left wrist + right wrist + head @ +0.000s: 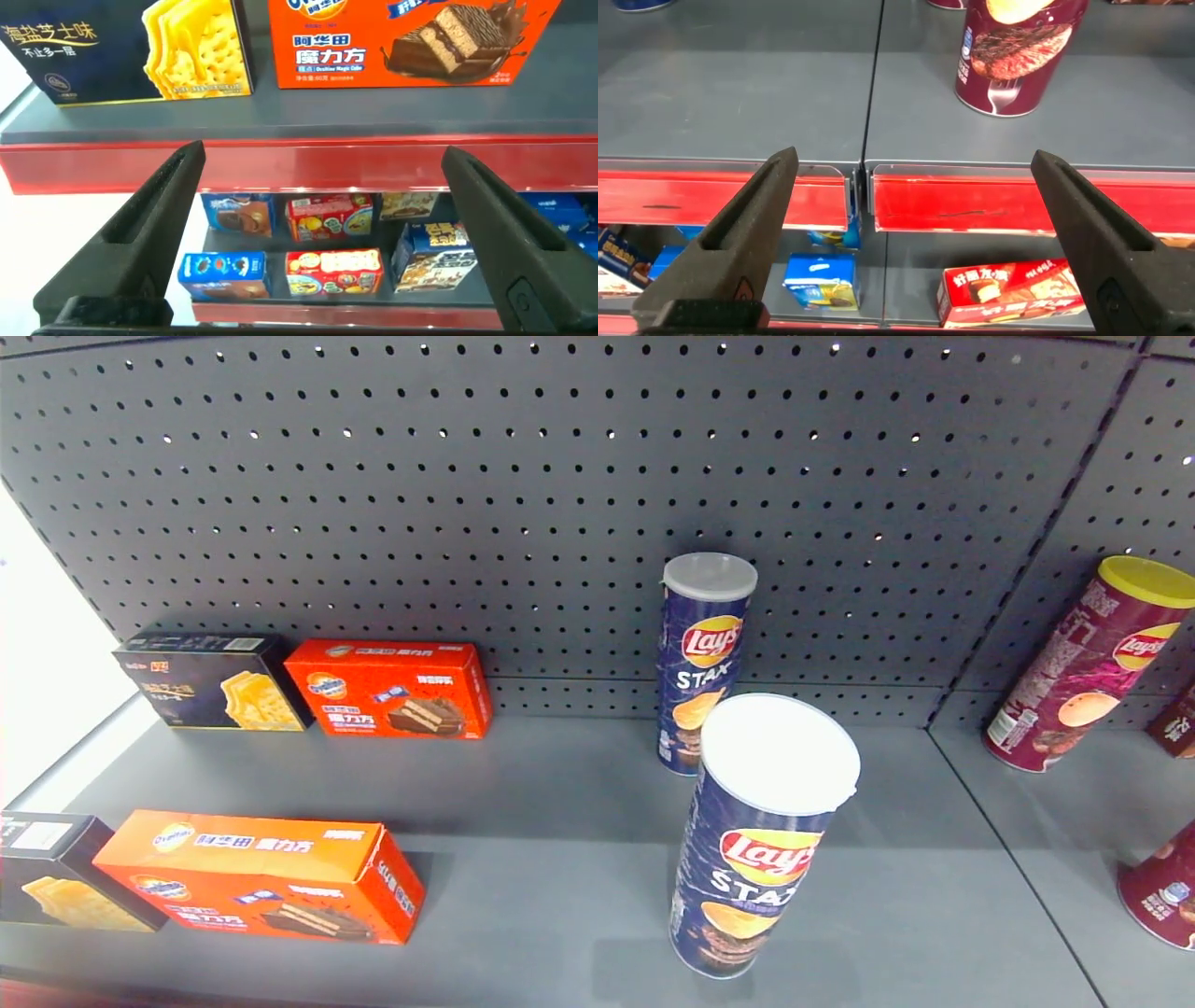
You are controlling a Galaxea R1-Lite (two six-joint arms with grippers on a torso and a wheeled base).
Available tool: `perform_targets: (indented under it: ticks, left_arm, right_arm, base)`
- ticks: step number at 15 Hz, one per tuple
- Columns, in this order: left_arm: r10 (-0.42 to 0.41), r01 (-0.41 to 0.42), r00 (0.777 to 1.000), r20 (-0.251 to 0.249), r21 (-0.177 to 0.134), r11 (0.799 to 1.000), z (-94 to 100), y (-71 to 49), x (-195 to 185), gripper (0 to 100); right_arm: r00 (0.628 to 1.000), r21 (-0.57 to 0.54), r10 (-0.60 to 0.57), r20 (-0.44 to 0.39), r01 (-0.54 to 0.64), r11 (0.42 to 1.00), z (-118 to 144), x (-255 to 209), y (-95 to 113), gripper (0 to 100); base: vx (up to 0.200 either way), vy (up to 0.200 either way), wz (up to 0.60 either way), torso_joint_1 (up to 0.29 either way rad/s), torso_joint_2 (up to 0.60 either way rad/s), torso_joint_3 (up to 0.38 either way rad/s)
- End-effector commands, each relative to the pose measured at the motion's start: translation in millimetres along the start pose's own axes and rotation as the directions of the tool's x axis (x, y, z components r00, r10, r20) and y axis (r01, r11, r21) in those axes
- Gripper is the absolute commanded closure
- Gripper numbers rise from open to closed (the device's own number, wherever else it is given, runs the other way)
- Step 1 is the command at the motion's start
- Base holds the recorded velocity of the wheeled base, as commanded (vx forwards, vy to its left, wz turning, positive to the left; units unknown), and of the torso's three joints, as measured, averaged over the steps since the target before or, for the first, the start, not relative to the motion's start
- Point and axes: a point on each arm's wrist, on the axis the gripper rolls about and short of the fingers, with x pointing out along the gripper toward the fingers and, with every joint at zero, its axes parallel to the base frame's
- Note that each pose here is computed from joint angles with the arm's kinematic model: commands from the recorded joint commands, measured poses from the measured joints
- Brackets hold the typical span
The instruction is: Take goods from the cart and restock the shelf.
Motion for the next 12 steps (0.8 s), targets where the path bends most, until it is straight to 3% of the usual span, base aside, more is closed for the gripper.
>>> perform_targets:
  ticks: [1, 4, 12]
  left_arm:
    - [0.005, -0.005, 1.000, -0.001, -0.001, 1.000, 0.0, 0.1, 0.1, 0]
    - [-0.001, 0.001, 1.000, -0.001, -0.018, 1.000, 0.0, 0.0, 0.1, 0]
    - [0.002, -0.002, 1.000, -0.001, -0.018, 1.000, 0.0, 0.0, 0.1, 0]
  right_arm:
    - [1.000, 0.000, 0.001, -0.002, -0.001, 1.000, 0.1, 0.2, 0.0, 0]
    - [1.000, 0.000, 0.001, -0.002, -0.001, 1.000, 0.1, 0.2, 0.0, 0]
    - [1.000, 0.000, 0.003, -0.002, -0.003, 1.000, 0.1, 0.2, 0.1, 0]
  base:
    - [0.000, 0.000, 0.00, 0.000, 0.00, 0.000]
    - [-0.133, 0.000, 0.00, 0.003, 0.00, 0.005]
    - [0.000, 0.000, -0.07, 0.000, 0.00, 0.000]
